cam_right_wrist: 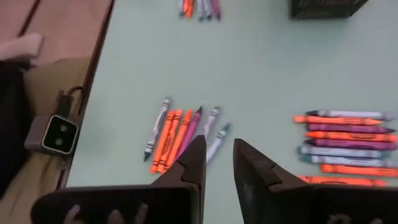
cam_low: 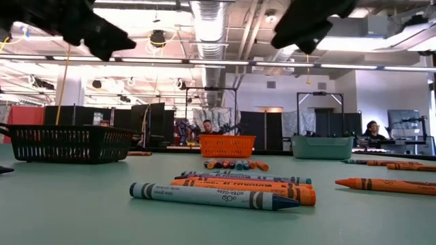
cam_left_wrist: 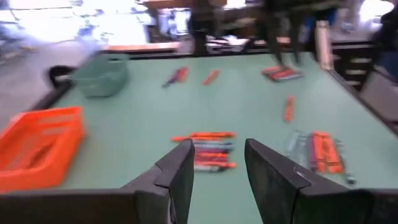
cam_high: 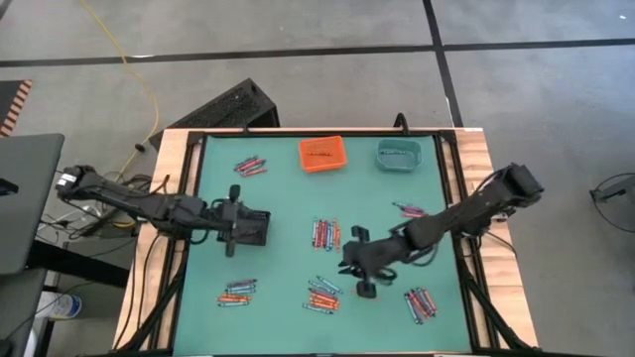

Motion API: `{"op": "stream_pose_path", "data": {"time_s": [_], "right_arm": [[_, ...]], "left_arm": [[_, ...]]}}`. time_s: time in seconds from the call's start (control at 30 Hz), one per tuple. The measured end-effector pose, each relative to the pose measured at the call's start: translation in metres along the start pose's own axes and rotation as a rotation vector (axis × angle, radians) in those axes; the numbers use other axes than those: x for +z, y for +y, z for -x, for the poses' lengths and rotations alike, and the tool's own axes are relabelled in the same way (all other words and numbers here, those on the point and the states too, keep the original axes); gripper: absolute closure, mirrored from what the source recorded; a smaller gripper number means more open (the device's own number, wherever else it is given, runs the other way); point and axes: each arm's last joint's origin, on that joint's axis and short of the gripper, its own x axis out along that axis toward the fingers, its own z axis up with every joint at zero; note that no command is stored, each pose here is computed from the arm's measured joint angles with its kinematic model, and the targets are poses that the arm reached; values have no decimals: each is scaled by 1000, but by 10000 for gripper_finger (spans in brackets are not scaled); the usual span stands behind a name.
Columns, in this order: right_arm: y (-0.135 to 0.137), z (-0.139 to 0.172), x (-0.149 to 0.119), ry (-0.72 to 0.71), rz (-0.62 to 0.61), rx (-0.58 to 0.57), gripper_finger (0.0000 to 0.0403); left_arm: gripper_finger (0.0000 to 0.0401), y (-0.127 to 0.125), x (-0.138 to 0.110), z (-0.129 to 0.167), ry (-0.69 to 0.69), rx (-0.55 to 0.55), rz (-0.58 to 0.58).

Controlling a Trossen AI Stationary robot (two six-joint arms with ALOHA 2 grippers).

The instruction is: Sort crayons

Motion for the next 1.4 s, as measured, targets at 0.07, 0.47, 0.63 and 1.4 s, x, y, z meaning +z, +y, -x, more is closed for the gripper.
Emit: {"op": "stream_pose_path", "data": {"time_s": [0.07, 0.47, 0.63, 1.4], "right_arm": [[4, -10, 3, 73, 9, -4, 329], [0, -71, -2, 348, -63, -88, 329], [-10, -77, -4, 387, -133, -135, 329], [-2, -104, -7, 311, -142, -74, 226]], "left_arm": [[269, 0, 0, 6, -37, 6, 14], [269, 4, -43, 26, -135, -39, 18], [269, 4, -58, 28, -124, -39, 18], [269, 6, -85, 29, 141, -19, -59]]}}
